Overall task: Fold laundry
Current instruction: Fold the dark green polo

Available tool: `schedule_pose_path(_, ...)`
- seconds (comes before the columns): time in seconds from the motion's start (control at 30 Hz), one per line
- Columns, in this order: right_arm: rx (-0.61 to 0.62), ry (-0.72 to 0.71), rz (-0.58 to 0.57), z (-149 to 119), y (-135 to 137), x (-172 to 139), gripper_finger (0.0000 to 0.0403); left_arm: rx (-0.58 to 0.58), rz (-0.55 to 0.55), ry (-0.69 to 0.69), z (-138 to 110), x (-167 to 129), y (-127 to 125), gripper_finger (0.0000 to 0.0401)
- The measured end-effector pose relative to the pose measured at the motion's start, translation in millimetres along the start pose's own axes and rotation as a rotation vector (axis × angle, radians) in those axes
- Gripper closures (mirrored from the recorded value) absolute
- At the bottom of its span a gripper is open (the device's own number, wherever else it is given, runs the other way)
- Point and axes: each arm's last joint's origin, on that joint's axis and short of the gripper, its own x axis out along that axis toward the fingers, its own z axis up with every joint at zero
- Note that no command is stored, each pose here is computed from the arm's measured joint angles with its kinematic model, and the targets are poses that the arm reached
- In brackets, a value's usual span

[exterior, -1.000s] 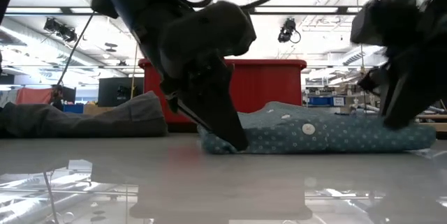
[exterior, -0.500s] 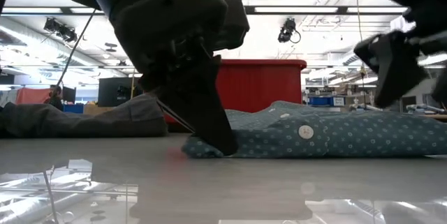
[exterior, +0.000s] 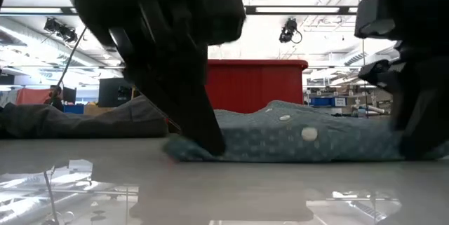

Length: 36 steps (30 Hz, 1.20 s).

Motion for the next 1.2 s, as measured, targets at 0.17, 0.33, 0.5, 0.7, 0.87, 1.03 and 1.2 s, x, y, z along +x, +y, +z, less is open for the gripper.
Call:
schedule_pose_path(0.17,0.003,0.015,0.279,30,7,-40,0.0380,-0.004,-0.148,-0.001,25,-28,-31,0.0393)
schedule_pose_path(0.33,0.021,-0.071,0.346,57,-11,-90,0.0388,0.024,-0.092,0.039,66,-87,-46,0.0395)
schedule_pose_path(0.5,0.032,-0.171,0.200,79,-75,-108,0.0388,0.028,0.196,0.116,93,-142,-9,0.0395)
schedule_pose_path(0.7,0.121,-0.234,0.119,105,-178,-93,0.0388,-0.150,0.401,0.200,106,-172,74,0.0396)
schedule_pose_path(0.87,0.214,-0.197,0.127,108,-256,-41,0.0388,-0.300,0.519,0.258,96,-148,161,0.0396)
schedule_pose_path(1.03,0.383,-0.180,0.069,96,-310,5,0.0312,-0.494,0.487,0.169,66,-113,264,0.0396)
schedule_pose_path(1.2,0.576,-0.192,0.039,84,-342,1,0.0210,-0.692,0.370,0.056,43,-119,328,0.0383)
